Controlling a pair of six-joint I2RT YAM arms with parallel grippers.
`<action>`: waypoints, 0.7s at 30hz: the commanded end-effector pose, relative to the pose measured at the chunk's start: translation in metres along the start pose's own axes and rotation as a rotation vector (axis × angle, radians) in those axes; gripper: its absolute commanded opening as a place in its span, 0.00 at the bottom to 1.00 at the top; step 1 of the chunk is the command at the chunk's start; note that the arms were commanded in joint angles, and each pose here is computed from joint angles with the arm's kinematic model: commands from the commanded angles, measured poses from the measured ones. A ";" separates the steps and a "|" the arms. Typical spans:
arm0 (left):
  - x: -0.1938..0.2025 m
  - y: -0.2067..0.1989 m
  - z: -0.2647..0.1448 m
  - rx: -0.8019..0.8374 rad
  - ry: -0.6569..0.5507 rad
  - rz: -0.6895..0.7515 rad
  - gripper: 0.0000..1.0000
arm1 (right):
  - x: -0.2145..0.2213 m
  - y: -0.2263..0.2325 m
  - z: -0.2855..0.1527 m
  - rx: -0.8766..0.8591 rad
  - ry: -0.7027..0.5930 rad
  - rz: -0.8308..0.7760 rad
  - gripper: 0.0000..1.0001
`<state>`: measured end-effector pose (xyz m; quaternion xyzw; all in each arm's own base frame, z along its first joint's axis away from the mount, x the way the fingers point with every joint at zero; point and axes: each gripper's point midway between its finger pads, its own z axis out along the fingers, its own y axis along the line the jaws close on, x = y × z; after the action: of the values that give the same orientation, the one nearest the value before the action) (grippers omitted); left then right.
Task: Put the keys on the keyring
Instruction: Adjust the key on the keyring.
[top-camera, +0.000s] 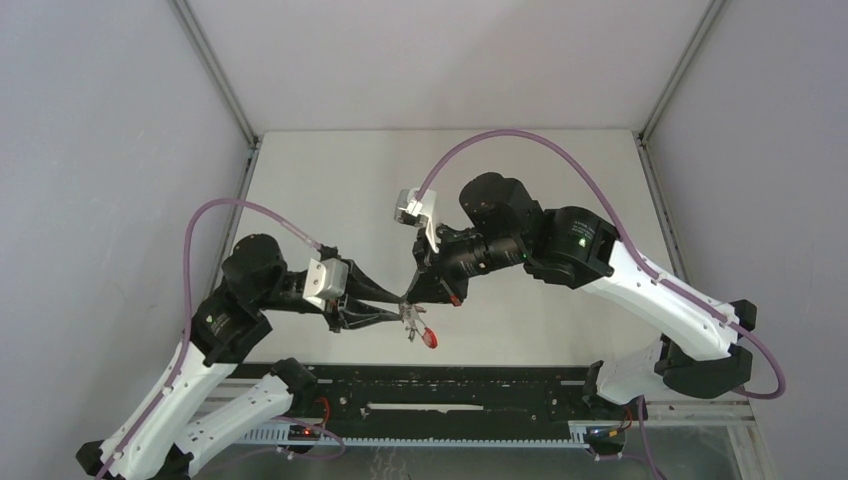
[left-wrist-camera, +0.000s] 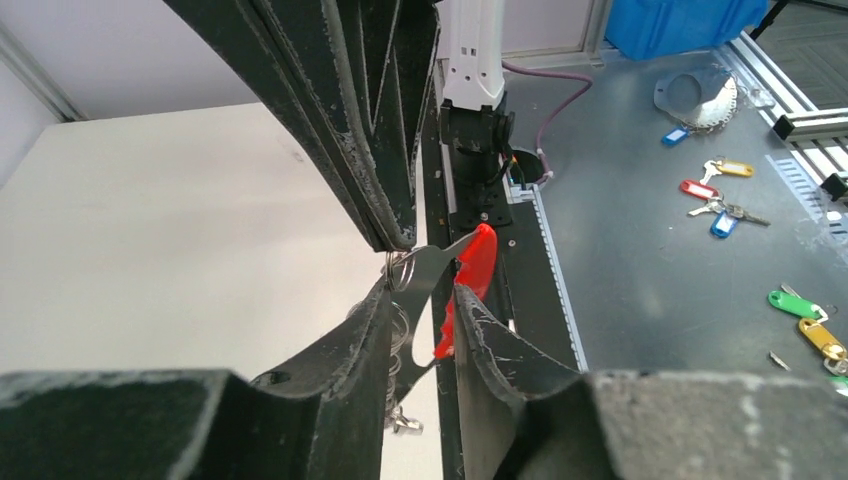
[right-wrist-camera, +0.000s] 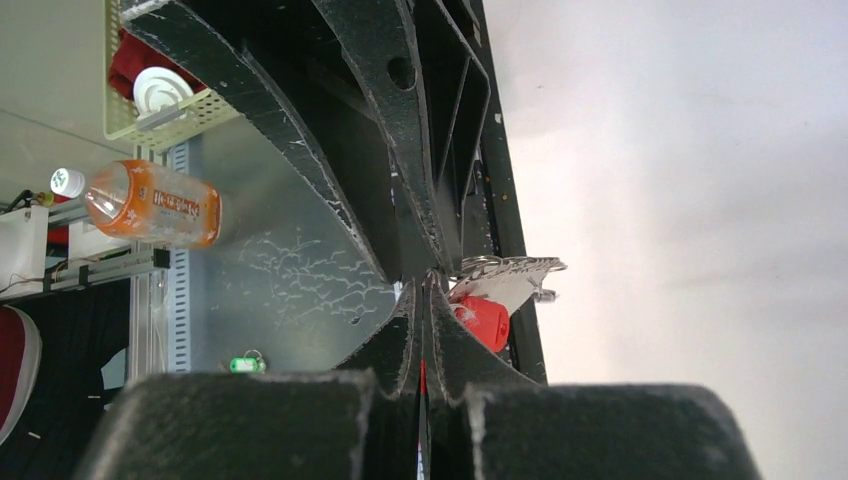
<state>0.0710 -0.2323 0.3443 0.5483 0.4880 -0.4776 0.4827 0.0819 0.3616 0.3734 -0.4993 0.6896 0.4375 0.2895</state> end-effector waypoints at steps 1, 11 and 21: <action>-0.018 -0.010 -0.006 0.034 -0.022 0.082 0.35 | -0.016 0.006 -0.007 -0.007 -0.047 -0.037 0.00; -0.026 0.005 -0.001 -0.031 -0.055 0.044 0.25 | -0.016 0.010 0.000 -0.017 -0.029 -0.049 0.00; -0.008 0.002 -0.003 -0.012 -0.006 0.063 0.00 | -0.026 0.014 -0.006 -0.024 -0.083 -0.054 0.00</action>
<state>0.0734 -0.2328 0.3511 0.5476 0.4810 -0.4729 0.4951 0.0769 0.3691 0.3702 -0.5104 0.6874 0.4350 0.2787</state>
